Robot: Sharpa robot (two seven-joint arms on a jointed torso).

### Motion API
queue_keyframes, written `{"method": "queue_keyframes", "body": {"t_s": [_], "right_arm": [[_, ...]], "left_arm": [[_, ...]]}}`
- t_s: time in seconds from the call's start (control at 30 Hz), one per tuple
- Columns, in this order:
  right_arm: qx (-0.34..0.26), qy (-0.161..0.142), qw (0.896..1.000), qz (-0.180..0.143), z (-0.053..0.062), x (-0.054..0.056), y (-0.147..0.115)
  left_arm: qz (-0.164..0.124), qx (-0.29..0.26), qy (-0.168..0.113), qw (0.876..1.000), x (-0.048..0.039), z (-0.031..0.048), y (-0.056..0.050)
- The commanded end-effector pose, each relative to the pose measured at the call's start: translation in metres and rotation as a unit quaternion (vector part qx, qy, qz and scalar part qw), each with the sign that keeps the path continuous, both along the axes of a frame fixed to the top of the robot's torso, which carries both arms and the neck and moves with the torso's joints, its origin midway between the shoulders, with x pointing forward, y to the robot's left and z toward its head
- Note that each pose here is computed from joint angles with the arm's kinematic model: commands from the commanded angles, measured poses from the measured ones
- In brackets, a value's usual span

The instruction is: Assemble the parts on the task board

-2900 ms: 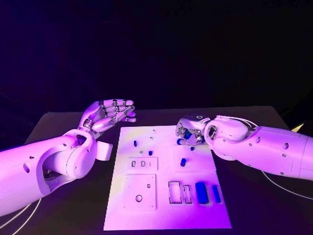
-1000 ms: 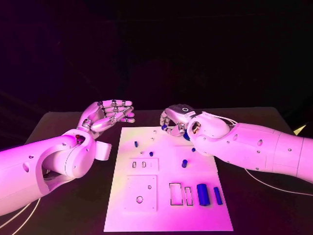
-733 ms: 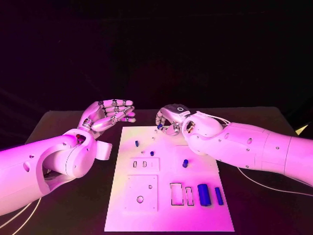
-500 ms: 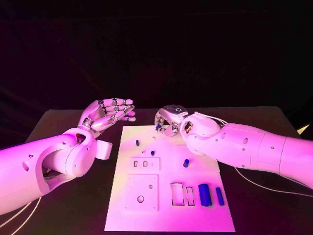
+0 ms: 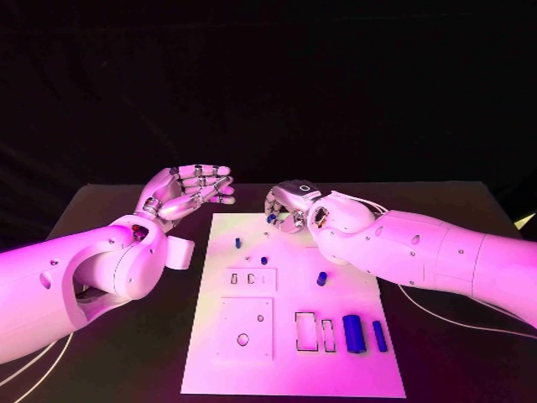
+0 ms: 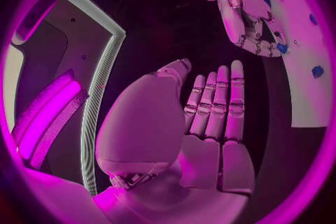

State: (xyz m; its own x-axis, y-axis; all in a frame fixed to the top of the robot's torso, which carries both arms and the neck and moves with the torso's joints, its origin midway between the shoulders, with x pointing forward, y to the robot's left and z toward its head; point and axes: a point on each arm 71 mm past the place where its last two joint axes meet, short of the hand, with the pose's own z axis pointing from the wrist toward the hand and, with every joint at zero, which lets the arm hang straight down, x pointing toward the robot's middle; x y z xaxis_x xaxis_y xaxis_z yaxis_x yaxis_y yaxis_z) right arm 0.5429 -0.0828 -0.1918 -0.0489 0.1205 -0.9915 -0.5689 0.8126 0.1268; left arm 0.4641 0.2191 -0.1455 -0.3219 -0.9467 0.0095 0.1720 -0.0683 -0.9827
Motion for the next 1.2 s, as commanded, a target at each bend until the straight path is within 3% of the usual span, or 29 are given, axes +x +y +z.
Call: {"method": "queue_keyframes", "body": {"t_s": [0.03,0.43,0.77,1.07,1.2], "right_arm": [[-0.009,0.008,1.000,0.007,-0.002,0.000,0.001],[-0.021,0.022,1.000,0.002,-0.006,0.002,0.003],[-0.016,0.012,1.000,-0.003,-0.004,0.001,-0.006],[0.013,0.005,1.000,-0.020,0.012,-0.012,-0.048],[0.030,0.020,0.999,-0.032,0.020,-0.016,-0.073]], "left_arm": [[-0.006,-0.005,-0.002,1.000,-0.0003,0.0022,-0.002],[-0.006,-0.004,-0.002,1.000,0.0006,0.0030,-0.002],[-0.002,-0.002,-0.002,1.000,0.0016,0.0030,0.001],[0.006,0.001,-0.003,1.000,0.0036,0.0023,0.009],[0.012,0.002,-0.003,1.000,0.0052,0.0017,0.014]]}}
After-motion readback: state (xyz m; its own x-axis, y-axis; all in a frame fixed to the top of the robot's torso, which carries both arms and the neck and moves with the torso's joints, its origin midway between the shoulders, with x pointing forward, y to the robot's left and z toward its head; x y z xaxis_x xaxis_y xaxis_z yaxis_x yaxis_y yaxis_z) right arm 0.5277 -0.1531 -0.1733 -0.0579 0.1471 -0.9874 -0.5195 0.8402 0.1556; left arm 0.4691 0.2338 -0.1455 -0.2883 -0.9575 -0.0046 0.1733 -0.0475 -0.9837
